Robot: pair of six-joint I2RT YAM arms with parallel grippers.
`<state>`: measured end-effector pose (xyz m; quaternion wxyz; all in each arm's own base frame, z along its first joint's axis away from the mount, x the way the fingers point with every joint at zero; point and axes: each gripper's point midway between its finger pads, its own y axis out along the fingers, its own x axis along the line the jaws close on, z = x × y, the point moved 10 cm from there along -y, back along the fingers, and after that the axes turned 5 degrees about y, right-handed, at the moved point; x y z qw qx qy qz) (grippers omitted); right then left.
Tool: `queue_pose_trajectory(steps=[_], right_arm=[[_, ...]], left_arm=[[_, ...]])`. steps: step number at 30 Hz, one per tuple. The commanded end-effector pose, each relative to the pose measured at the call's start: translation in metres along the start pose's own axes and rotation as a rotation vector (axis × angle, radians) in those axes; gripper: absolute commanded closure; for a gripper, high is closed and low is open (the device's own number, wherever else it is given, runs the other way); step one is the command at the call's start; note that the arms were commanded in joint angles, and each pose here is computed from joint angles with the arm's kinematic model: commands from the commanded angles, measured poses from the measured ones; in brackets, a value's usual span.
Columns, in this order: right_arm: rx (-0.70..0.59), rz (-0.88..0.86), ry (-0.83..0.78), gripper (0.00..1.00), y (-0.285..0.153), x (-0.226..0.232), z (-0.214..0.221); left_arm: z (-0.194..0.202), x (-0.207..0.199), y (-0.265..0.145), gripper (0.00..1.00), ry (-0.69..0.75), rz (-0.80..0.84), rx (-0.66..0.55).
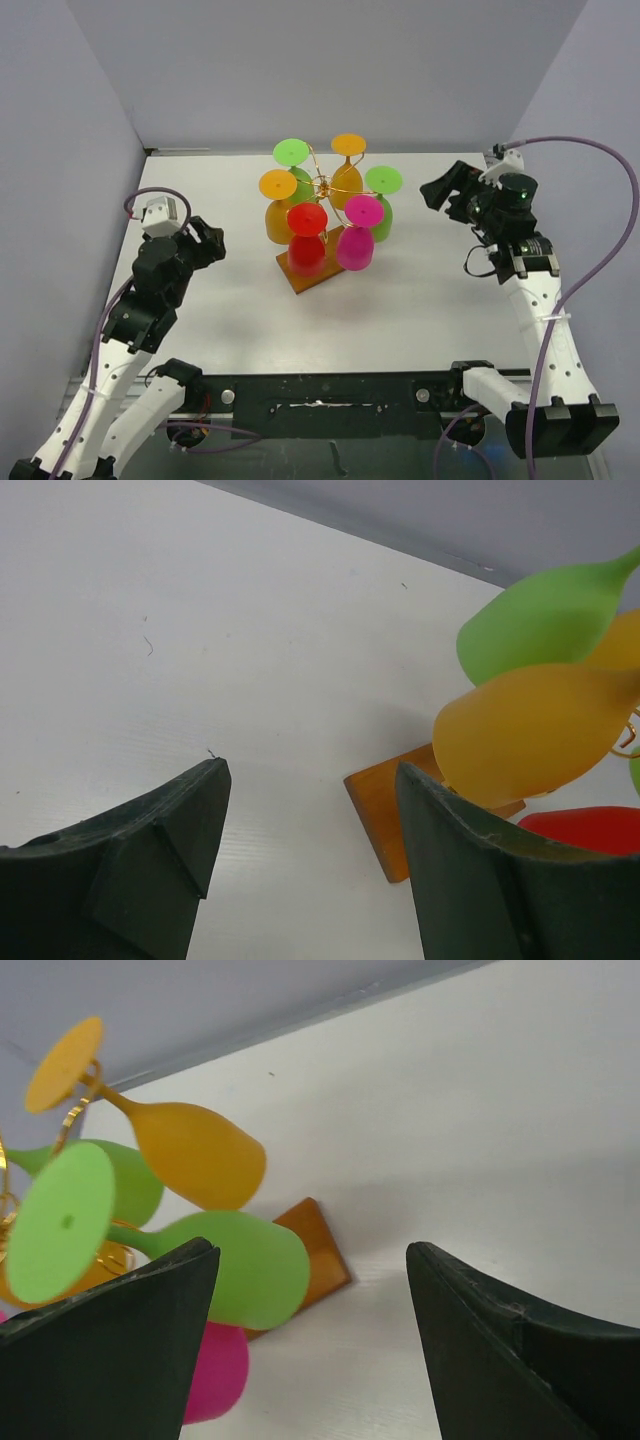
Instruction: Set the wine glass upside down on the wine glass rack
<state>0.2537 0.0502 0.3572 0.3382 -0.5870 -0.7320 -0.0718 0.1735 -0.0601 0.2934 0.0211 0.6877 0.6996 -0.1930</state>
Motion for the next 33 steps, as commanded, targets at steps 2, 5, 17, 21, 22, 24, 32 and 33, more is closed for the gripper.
queue_pose_trajectory(steps=[2,5,17,21,22,24,32,33], right_arm=[[-0.035,0.280,-0.074,0.22,-0.029,-0.038,0.031],[-0.095,0.335,-0.090,0.22,-0.054,-0.044,0.040],[-0.311,0.304,-0.096,0.13,-0.132,-0.021,0.032],[-0.357,0.267,-0.120,0.04,-0.150,-0.011,0.025],[-0.365,0.261,-0.126,0.02,-0.154,-0.009,0.024],[-0.380,0.251,-0.133,0.01,-0.159,-0.006,0.021],[-0.414,0.263,-0.141,0.02,-0.167,-0.003,0.017],[-0.415,0.271,-0.137,0.02,-0.167,-0.003,0.016]], left_arm=[[-0.023,-0.004,-0.017,0.35,0.072,0.071,-0.029],[-0.034,-0.001,-0.030,0.35,0.087,0.075,-0.077],[-0.070,0.009,-0.084,0.35,0.064,0.074,-0.204],[-0.072,0.013,-0.098,0.35,0.064,0.089,-0.241],[-0.073,0.013,-0.100,0.35,0.066,0.091,-0.247],[-0.075,0.014,-0.102,0.35,0.074,0.088,-0.249],[-0.074,0.015,-0.102,0.35,0.076,0.079,-0.241],[-0.073,0.015,-0.101,0.35,0.077,0.079,-0.238]])
